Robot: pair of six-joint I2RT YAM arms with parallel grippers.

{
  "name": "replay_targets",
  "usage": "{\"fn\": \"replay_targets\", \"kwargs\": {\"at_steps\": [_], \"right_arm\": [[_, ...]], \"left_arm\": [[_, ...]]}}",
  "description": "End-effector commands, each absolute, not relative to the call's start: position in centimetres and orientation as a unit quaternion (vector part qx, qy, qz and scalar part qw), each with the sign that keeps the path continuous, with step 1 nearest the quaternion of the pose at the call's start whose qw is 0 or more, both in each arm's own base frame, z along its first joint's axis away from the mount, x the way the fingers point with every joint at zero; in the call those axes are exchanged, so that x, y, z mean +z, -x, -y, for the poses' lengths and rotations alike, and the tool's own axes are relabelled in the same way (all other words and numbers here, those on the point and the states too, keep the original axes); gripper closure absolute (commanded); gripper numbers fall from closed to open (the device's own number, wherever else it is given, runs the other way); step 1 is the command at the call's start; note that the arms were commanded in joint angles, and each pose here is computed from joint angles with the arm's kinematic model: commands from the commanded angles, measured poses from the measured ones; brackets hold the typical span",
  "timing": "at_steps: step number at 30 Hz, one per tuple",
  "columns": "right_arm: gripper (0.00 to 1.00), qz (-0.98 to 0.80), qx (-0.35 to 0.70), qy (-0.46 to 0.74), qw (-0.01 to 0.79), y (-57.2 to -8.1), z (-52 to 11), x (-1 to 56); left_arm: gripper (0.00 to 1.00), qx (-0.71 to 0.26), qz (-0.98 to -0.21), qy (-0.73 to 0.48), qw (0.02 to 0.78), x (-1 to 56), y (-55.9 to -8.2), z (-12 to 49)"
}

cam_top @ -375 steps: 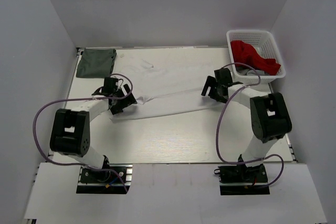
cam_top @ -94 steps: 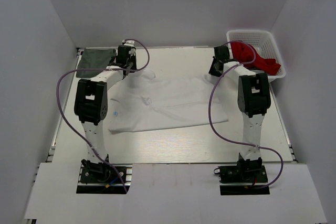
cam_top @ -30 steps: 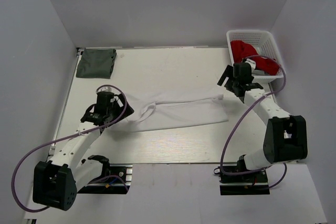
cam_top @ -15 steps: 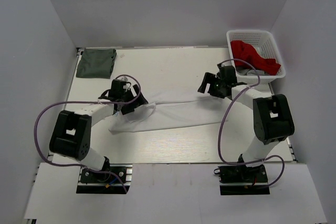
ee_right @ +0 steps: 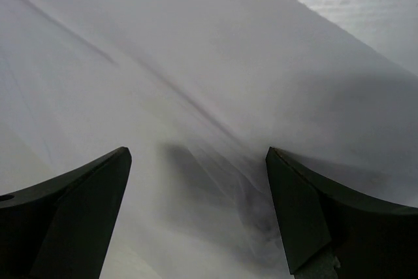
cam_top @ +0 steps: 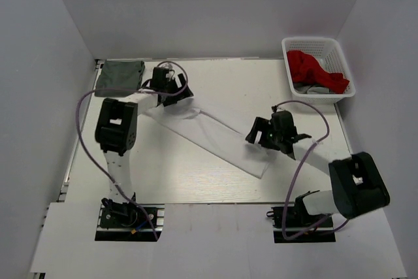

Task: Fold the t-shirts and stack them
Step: Rotate the tshirt 90 degrees

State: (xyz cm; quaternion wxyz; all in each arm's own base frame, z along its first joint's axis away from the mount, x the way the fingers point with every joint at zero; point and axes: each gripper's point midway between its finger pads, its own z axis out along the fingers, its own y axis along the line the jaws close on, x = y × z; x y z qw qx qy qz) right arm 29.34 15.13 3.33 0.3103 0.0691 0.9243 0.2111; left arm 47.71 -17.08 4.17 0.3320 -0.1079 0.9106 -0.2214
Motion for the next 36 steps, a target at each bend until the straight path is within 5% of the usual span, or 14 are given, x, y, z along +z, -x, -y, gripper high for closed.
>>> {"fn": "replay_targets", "kwargs": {"at_steps": [1, 3, 4, 6, 12, 22, 31, 32, 36], "right_arm": [[0.10, -0.952, 0.161, -0.052, 0.256, -23.9, -14.5, 1.0], [0.10, -0.955, 0.185, -0.001, 0.232, -21.5, -16.3, 0.6], [0.10, -0.954, 0.200, 0.031, 0.221, -20.3, -17.5, 0.8], [0.10, -0.952, 0.218, 0.096, 0.194, -18.2, -19.2, 0.7], [0.10, -0.908, 0.262, 0.290, 0.149, -13.1, -25.5, 1.6], [0.10, -0.836, 0.300, 0.438, 0.137, -11.2, -31.3, 3.6], [0.10, -0.795, 0.351, 0.411, 0.275, -13.5, -32.8, 11.9], [0.10, -0.789, 0.359, 0.403, 0.292, -13.9, -33.0, 12.9], [0.10, -0.835, 0.296, 0.325, 0.331, -16.9, -30.8, 12.9]], "left_arm": [[0.00, -0.246, -0.902, 0.038, 0.352, 5.0, -53.8, 20.3], [0.00, -0.261, -0.922, 0.040, 0.284, -0.3, -54.7, 22.3], [0.00, -0.286, -0.902, 0.029, 0.321, 3.0, -58.2, 24.2], [0.00, -0.313, -0.904, 0.050, 0.288, -1.4, -59.3, 26.3], [0.00, -0.441, -0.821, 0.073, 0.356, 2.0, -64.0, 31.8], [0.00, -0.368, -0.818, 0.147, 0.418, 1.6, -67.1, 29.6], [0.00, -0.351, -0.755, 0.094, 0.546, 19.2, -68.8, 26.9], [0.00, -0.351, -0.735, 0.077, 0.575, 25.0, -67.6, 26.9], [0.00, -0.311, -0.754, 0.038, 0.577, 31.5, -61.2, 25.6]]}}
